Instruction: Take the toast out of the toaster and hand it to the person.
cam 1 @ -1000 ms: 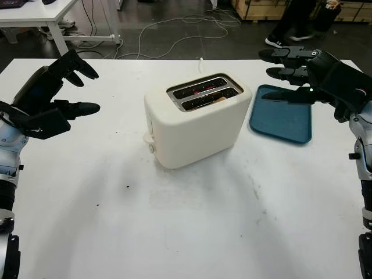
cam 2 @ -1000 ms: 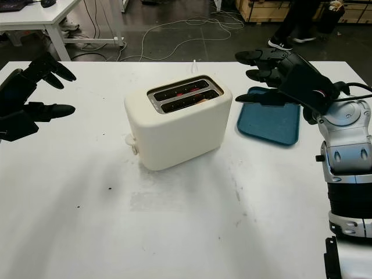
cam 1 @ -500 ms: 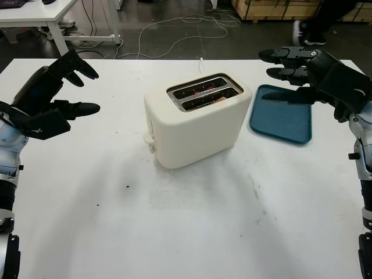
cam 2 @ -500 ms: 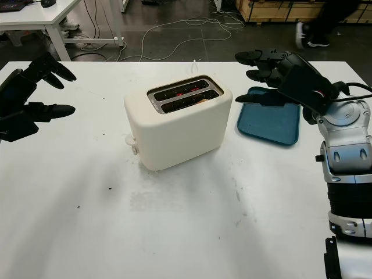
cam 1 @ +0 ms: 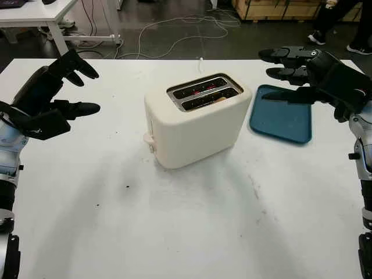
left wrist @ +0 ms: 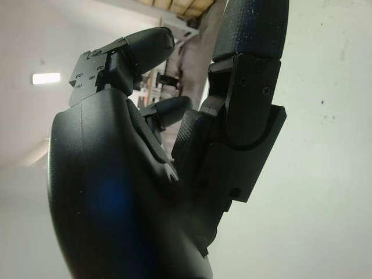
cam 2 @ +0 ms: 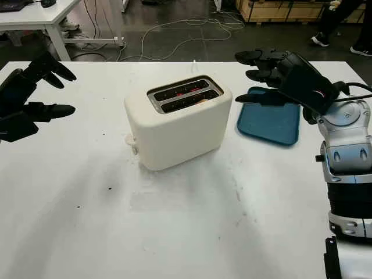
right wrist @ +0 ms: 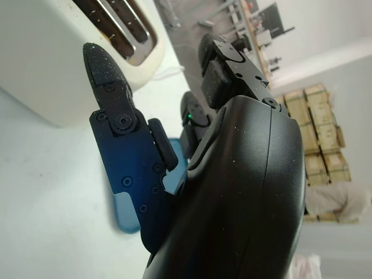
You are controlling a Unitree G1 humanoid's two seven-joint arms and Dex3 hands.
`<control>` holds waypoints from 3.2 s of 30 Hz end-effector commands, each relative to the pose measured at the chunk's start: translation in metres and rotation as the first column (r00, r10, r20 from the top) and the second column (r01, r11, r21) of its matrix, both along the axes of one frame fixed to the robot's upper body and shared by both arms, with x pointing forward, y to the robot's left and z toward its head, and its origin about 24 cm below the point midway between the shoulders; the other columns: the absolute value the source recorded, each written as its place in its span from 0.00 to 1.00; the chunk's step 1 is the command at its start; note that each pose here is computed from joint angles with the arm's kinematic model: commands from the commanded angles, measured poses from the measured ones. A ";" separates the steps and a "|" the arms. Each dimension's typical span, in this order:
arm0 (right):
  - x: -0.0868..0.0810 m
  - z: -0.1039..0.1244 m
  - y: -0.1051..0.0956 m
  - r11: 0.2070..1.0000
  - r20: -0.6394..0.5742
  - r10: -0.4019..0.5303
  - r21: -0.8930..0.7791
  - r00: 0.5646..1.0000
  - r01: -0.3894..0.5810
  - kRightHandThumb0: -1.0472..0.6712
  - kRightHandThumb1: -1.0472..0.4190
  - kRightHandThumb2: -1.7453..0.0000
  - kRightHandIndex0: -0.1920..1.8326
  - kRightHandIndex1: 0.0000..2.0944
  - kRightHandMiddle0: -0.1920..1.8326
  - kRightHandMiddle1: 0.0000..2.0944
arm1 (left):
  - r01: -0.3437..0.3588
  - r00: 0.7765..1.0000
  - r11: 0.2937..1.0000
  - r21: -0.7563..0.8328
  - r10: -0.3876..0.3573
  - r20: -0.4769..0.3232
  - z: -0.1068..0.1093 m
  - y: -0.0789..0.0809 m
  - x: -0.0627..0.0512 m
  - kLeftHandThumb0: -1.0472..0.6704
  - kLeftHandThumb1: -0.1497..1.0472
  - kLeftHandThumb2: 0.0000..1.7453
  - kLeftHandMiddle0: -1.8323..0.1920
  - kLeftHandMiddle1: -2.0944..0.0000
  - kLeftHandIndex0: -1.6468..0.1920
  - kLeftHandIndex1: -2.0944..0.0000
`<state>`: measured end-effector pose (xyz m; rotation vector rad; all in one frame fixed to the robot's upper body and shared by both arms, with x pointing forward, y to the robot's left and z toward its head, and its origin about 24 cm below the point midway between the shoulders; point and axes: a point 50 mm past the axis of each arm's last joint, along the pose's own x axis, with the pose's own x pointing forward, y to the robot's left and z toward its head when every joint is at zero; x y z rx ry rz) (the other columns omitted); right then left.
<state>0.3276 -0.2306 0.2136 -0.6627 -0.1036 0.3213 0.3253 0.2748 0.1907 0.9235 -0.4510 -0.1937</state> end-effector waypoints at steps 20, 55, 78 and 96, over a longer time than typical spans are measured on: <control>0.000 0.003 0.001 1.000 0.009 0.002 0.020 1.000 -0.002 0.30 0.19 1.00 0.31 0.00 0.31 0.00 | -0.004 1.000 1.000 0.000 0.004 0.022 0.006 0.001 -0.001 0.00 0.89 0.18 0.91 0.21 0.90 0.28; 0.001 0.007 0.003 1.000 0.027 0.017 -0.003 0.999 -0.017 0.32 0.19 1.00 0.32 0.00 0.32 0.00 | -0.008 1.000 1.000 0.001 0.008 0.022 0.008 0.001 0.000 0.00 0.89 0.19 0.91 0.22 0.90 0.29; 0.002 0.006 0.003 1.000 0.028 0.018 -0.003 0.999 -0.018 0.31 0.19 1.00 0.31 0.00 0.32 0.00 | -0.003 1.000 1.000 -0.004 0.003 0.027 0.006 0.001 -0.001 0.00 0.89 0.18 0.91 0.23 0.90 0.29; 0.002 0.004 0.002 1.000 0.023 0.017 -0.003 1.000 -0.017 0.29 0.19 1.00 0.32 0.01 0.32 0.00 | 0.002 1.000 1.000 -0.016 -0.002 0.026 0.005 0.002 -0.001 0.00 0.89 0.18 0.91 0.22 0.90 0.30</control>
